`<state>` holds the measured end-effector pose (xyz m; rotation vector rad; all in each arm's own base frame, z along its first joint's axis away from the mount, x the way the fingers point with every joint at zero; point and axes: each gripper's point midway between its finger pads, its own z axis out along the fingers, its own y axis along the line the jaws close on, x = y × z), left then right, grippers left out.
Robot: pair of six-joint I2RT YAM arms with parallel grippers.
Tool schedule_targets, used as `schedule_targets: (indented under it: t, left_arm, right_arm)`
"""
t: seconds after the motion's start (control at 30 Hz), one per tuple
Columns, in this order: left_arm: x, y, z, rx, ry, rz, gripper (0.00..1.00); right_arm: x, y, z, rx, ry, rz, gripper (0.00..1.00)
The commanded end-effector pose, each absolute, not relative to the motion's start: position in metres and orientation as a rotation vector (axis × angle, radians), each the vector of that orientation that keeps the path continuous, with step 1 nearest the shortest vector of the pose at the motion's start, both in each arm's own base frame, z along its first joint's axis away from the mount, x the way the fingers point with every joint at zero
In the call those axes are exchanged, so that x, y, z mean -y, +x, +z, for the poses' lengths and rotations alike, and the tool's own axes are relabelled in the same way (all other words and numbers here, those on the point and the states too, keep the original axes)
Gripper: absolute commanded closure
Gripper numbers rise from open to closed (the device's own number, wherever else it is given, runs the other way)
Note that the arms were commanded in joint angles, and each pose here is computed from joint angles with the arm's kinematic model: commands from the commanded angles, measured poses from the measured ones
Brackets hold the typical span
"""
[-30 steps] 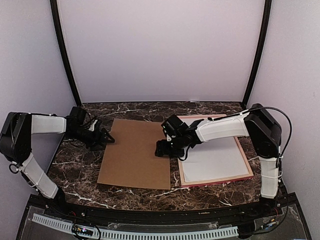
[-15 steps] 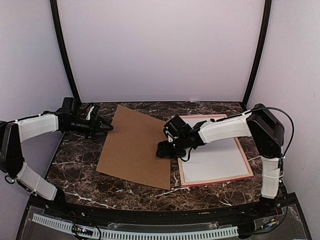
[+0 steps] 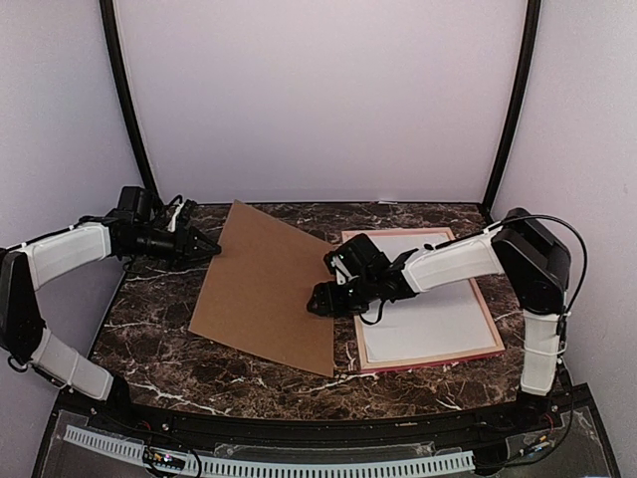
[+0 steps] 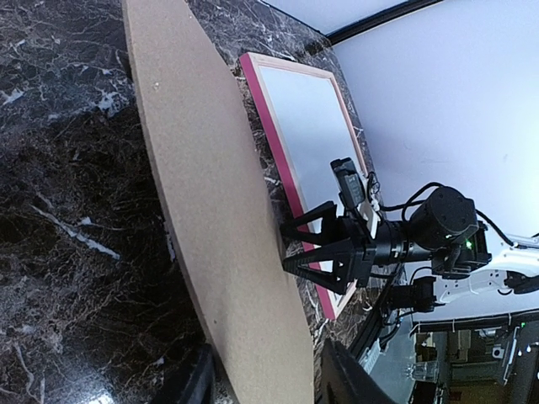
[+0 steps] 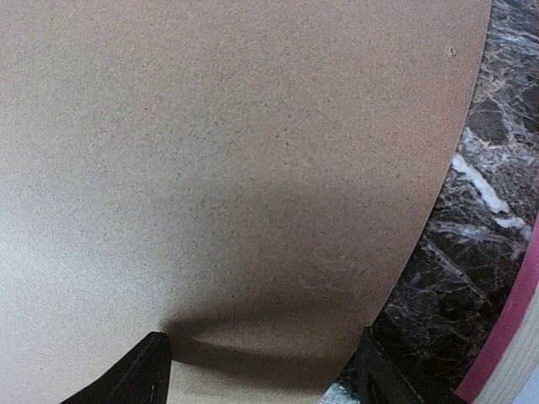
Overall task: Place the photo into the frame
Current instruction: Pick up the backboard from the center of the board, then turn over the backboard.
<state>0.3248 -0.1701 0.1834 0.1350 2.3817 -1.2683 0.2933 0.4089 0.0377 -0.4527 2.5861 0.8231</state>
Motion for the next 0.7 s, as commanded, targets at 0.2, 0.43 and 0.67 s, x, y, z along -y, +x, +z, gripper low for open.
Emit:
schedule_targets:
  t: [0.2,0.43,0.67]
  left_arm:
    - [0.186,0.310,0.200,-2.373,0.212,-1.356,0.62]
    - [0.174,0.318,0.198,-2.426,0.160,-1.210,0.68]
    - [0.165,0.320,0.191,-2.488,0.125,-1.122,0.89]
  right_arm:
    - [-0.437,0.244,0.020,-2.564,-0.630,1.145,0.24]
    - [-0.432,0.243,0.015,-2.580,-0.612,1.123,0.25]
    - [-0.432,0.245,0.019,-2.581,-0.615,1.105,0.24]
